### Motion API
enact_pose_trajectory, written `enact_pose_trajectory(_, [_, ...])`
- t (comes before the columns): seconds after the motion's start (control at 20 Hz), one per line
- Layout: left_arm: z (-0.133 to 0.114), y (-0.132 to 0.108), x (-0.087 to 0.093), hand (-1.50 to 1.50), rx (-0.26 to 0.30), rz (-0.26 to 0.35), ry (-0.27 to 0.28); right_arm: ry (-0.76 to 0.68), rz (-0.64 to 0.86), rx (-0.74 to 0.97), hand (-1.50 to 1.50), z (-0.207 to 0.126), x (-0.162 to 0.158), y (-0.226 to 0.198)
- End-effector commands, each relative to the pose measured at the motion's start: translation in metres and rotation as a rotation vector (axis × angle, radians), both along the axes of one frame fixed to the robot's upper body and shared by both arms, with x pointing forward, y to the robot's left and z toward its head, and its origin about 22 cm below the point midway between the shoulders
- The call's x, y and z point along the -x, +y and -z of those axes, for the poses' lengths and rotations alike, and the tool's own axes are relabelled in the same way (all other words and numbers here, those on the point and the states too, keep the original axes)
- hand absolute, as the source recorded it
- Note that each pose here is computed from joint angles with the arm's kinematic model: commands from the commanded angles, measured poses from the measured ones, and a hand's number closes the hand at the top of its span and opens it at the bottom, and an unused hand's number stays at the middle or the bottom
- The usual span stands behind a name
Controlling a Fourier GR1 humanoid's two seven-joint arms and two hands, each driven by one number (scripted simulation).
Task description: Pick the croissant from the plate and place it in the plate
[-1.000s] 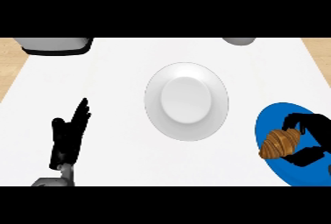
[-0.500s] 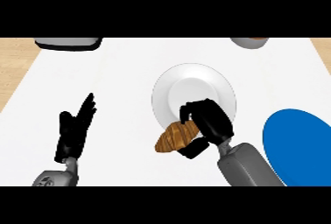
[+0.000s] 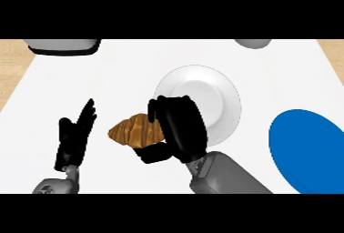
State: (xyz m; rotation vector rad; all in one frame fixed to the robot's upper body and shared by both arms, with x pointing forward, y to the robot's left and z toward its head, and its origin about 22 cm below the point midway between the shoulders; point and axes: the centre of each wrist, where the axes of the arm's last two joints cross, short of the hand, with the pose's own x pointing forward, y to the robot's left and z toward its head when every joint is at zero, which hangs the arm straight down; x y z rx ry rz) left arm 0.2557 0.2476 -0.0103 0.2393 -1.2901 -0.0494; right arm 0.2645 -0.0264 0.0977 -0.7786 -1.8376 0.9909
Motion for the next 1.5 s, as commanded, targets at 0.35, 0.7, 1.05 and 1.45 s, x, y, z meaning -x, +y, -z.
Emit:
enact_pose_trajectory(0.35, [0.005,-0.001,0.005,0.00,0.004,-0.017,-0.007,0.033,0.188,-0.044,1.50,-0.014,-0.056,-0.003])
enact_pose_trajectory(0.7, [-0.001,-0.001,0.008,0.00,0.005,-0.002,0.000,0.089,0.235,0.006,1.50,0.015,-0.096,-0.019])
enact_pose_trajectory(1.05, [0.002,-0.011,0.007,0.00,0.000,0.001,-0.002,0.305,0.212,0.070,1.50,0.029,-0.136,-0.065])
enact_pose_trajectory(1.45, [0.002,0.006,0.007,0.00,0.018,-0.004,0.000,0.577,0.137,0.176,-1.50,0.090,-0.125,-0.076])
